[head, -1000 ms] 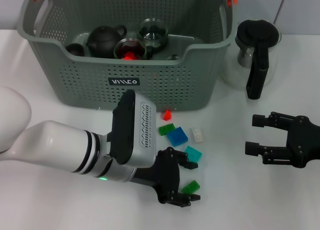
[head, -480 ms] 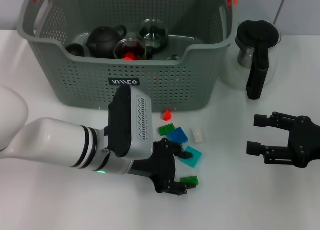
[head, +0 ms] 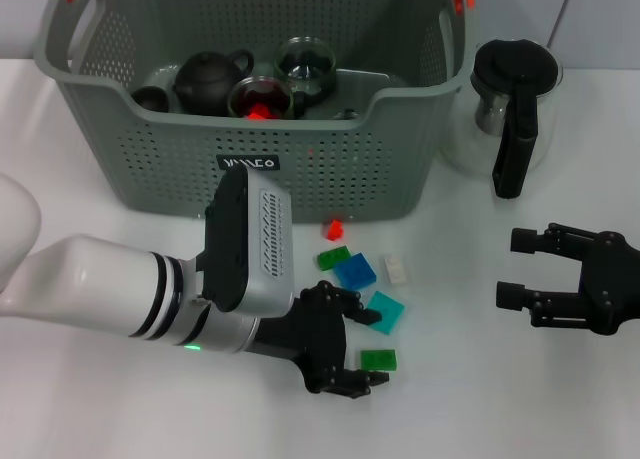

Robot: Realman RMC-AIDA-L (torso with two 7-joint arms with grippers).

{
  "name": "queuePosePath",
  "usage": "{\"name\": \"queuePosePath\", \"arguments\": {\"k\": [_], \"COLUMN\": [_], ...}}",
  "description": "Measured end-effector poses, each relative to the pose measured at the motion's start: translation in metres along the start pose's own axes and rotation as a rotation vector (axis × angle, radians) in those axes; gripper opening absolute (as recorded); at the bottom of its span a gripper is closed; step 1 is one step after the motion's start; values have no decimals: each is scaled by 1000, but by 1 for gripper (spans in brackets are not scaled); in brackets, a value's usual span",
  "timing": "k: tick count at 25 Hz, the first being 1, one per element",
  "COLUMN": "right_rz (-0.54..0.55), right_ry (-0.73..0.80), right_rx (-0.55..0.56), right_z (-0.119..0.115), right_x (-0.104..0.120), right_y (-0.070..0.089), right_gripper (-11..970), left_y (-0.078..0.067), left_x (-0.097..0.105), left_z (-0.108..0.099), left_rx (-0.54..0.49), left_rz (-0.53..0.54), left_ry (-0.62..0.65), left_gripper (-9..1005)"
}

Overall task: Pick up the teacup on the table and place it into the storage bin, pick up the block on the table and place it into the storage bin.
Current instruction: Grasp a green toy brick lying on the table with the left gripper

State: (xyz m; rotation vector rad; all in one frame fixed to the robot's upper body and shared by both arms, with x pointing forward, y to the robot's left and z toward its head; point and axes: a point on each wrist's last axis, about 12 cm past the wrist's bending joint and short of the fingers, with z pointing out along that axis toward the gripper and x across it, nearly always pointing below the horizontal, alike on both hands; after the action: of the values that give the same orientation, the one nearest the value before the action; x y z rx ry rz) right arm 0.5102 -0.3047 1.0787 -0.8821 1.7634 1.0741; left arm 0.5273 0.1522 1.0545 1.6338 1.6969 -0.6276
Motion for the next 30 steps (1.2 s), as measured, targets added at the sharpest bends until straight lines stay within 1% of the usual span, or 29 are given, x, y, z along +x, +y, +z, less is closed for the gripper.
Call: {"name": "queuePosePath", "arguments": {"k": [6,12,22,30], "right_rz": [-2,-3,-3,-2], "right_ry": [1,4,4,4], "right_rx": [-3,-5,-3,-3], "right_z": [1,2,0,0], "right_x": [-1,-1,2,3], "right_y": [0,0,1,1], "right_gripper": [912,912,912,911], "left_y": [-2,1,-1,-1], "left_x": [4,3,6,6], "left_z": [3,4,4,5], "left_rx": [12,9,14,16], "left_rz": [-42,-111,-129,-138], "left_ry": [8,13,24,24], "left_gripper": [590,553,484,485]}}
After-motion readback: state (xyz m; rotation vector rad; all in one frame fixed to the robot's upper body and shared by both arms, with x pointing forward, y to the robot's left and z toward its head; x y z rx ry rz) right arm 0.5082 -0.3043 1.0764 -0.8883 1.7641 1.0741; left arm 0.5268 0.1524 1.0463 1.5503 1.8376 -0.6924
